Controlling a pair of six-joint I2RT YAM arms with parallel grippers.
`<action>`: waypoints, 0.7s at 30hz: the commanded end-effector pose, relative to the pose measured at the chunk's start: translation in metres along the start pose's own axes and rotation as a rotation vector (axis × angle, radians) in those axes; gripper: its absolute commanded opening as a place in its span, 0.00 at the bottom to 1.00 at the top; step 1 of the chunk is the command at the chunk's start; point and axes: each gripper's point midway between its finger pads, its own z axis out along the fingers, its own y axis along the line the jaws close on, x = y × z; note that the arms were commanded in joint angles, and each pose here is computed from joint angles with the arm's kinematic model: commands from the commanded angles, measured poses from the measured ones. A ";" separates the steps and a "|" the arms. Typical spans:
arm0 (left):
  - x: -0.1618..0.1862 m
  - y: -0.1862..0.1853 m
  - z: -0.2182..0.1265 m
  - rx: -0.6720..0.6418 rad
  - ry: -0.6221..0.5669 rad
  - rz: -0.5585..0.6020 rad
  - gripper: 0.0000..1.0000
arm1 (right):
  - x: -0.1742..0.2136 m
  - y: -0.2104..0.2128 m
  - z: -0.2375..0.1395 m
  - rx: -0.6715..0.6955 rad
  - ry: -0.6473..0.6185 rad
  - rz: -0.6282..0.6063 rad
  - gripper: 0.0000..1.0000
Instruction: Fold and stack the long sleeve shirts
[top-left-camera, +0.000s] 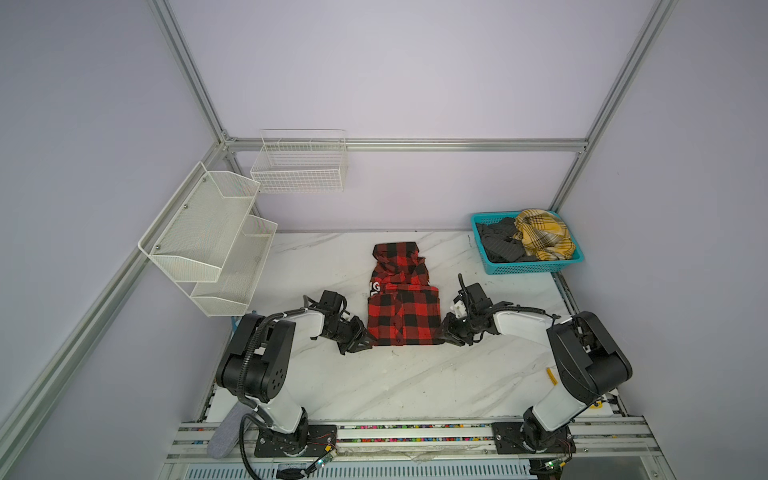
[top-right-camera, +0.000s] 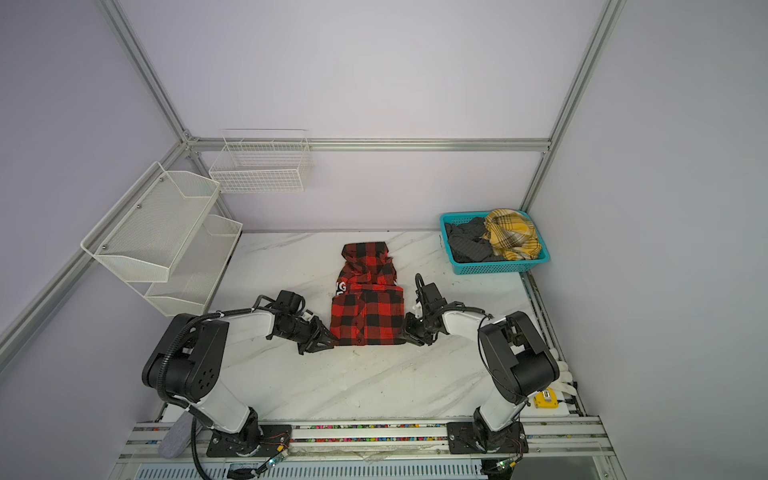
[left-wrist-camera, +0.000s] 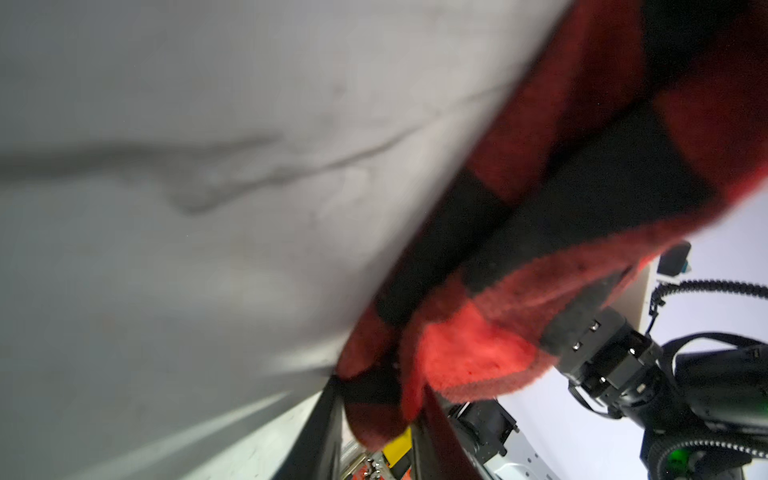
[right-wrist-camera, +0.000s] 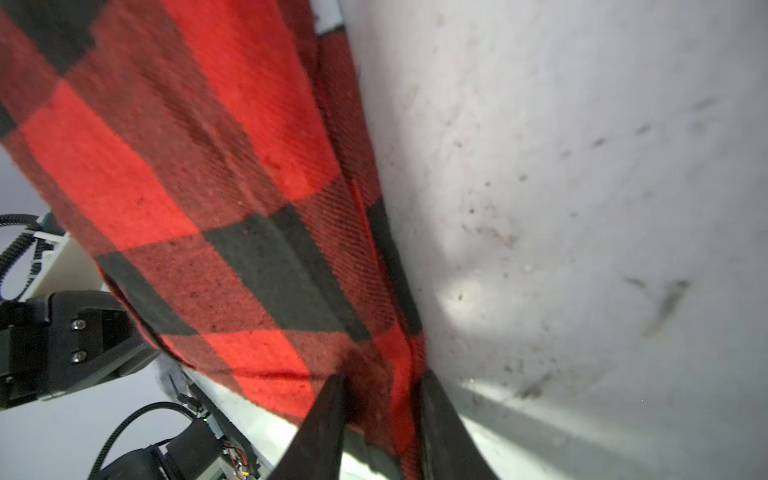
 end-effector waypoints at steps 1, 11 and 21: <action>-0.007 0.070 0.006 -0.262 -0.085 -0.096 0.14 | 0.006 -0.022 0.006 0.080 0.013 0.039 0.25; -0.013 0.059 0.010 -0.216 -0.080 -0.064 0.00 | 0.007 -0.010 0.006 0.041 0.027 0.012 0.12; -0.003 0.046 -0.003 -0.171 -0.093 0.000 0.00 | -0.005 0.023 -0.021 -0.016 -0.063 -0.026 0.00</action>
